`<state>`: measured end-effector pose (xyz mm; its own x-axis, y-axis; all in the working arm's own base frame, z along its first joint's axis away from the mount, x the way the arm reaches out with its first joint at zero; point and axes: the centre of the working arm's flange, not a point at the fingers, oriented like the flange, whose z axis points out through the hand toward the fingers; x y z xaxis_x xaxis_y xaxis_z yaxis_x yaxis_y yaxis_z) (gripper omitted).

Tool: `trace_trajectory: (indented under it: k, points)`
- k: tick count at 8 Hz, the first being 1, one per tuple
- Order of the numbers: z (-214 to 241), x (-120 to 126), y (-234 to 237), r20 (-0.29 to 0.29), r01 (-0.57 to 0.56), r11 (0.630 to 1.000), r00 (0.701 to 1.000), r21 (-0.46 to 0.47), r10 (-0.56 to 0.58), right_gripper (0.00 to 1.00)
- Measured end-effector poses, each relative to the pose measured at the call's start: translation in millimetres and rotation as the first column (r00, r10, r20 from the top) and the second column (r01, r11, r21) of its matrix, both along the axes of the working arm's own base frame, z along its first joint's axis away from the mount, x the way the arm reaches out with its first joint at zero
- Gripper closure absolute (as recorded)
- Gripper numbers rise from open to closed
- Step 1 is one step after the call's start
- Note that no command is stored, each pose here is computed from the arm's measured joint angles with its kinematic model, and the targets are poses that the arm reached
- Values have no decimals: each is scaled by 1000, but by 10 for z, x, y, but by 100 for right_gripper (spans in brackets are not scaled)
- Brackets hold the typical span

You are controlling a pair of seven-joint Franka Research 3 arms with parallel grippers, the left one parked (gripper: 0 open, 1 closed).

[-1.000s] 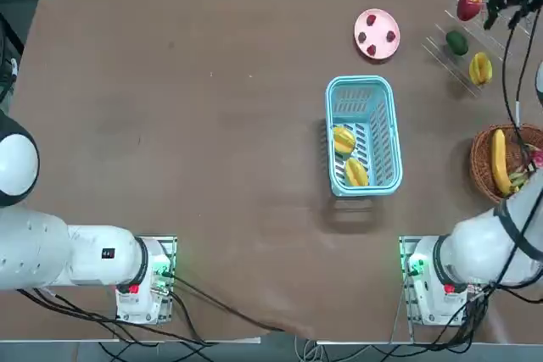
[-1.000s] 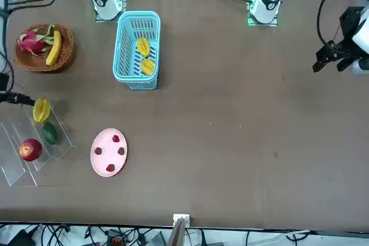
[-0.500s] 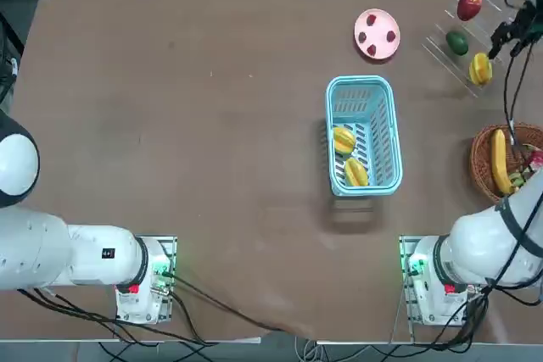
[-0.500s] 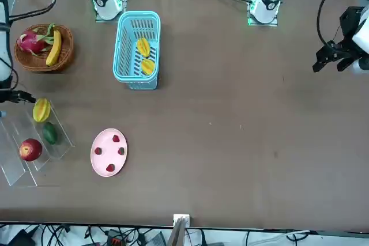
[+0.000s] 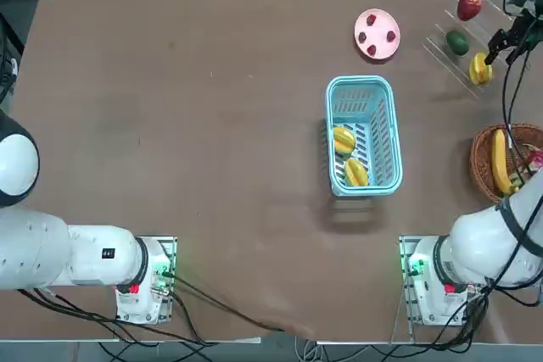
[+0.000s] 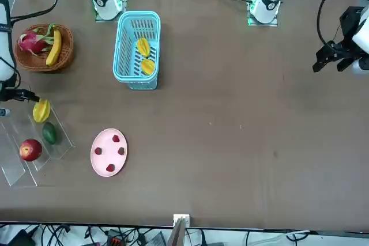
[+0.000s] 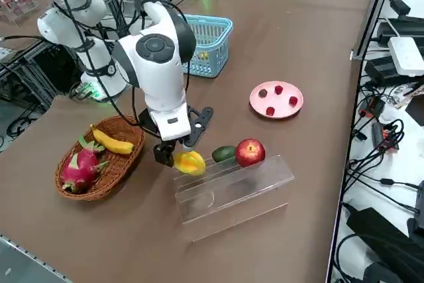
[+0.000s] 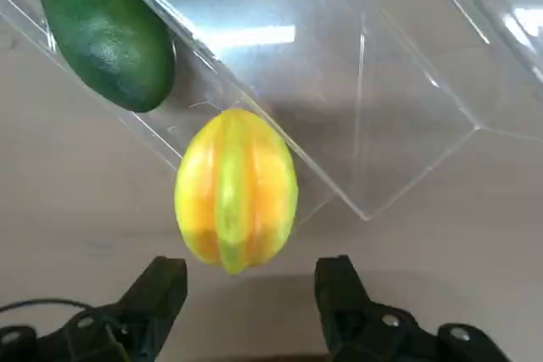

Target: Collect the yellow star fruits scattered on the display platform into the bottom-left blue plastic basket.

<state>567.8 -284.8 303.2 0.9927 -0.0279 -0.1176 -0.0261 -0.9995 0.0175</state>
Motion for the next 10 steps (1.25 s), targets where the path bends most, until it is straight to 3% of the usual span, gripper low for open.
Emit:
trace_trajectory:
  k: [4, 7, 9, 10]
  points:
    - [-215, 14, 30, 6, 4, 1000, 1000, 8, -4, 9]
    - [-277, 16, 29, 3, 5, 1000, 1000, 10, -5, 24]
    - [-279, 20, 39, 9, 15, 1000, 1000, 22, -15, 69]
    - [-264, 22, 47, 9, 13, 1000, 1000, 25, -14, 79]
